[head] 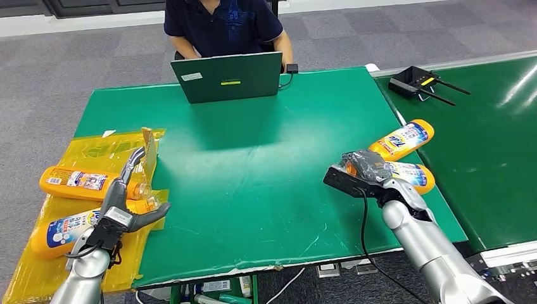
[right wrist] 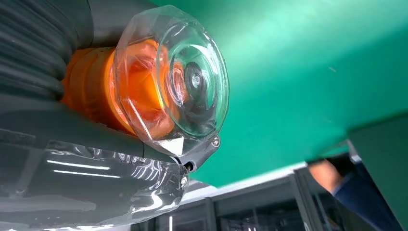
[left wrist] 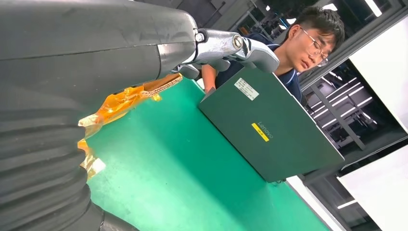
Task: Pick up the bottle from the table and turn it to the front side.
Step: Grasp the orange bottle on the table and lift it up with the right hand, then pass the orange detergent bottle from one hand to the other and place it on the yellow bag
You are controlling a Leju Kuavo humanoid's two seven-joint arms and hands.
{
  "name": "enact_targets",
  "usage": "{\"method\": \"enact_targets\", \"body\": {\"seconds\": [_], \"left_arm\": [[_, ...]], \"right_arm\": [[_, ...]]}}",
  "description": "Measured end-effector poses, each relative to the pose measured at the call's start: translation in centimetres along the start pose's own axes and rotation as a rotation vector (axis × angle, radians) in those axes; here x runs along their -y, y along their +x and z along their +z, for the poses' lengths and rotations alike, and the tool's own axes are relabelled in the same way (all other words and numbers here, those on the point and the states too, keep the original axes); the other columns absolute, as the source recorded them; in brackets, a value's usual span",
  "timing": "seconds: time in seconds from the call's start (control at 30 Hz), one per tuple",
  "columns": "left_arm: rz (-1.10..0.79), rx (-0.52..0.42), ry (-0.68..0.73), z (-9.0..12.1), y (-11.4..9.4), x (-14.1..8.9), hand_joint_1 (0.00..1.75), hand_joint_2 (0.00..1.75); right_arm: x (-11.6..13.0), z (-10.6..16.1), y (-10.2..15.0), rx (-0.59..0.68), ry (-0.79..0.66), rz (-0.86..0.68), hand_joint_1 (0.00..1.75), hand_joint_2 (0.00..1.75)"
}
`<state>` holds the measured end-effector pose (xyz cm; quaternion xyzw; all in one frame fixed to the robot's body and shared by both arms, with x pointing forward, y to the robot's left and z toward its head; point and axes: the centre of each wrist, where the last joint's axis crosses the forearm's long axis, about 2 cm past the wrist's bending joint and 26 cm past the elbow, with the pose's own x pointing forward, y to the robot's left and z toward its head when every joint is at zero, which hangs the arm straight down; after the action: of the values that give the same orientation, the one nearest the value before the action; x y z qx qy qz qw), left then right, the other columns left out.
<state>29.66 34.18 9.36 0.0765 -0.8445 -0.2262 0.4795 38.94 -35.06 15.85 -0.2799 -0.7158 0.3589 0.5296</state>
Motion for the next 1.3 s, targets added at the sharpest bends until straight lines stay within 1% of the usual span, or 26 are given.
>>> {"method": "enact_targets", "body": {"seconds": [0.27, 0.6, 0.83, 1.0, 1.3], "left_arm": [[0.007, -0.001, 0.003, -0.4, -0.2, 0.1, 0.0, 1.75], [0.011, 0.004, -0.001, -1.1, -0.3, 0.2, 0.0, 1.75], [0.024, 0.003, -0.019, -1.5, -0.4, 0.4, 0.0, 1.75], [0.044, 0.012, -0.024, -2.2, -0.4, 0.7, 0.0, 1.75], [0.054, 0.016, -0.028, -2.5, -0.3, 1.0, 0.0, 1.75]], "right_arm": [[0.7, -1.6, 1.8, 0.051, -0.065, -0.063, 1.75, 1.75], [1.7, -4.2, 4.5, 0.153, -0.183, -0.246, 1.75, 1.75], [1.6, -5.0, 5.8, 0.179, -0.209, -0.342, 1.75, 1.75], [1.7, -5.8, 7.1, 0.209, -0.228, -0.408, 1.75, 1.75], [1.6, -6.4, 8.1, 0.235, -0.23, -0.439, 1.75, 1.75]]}}
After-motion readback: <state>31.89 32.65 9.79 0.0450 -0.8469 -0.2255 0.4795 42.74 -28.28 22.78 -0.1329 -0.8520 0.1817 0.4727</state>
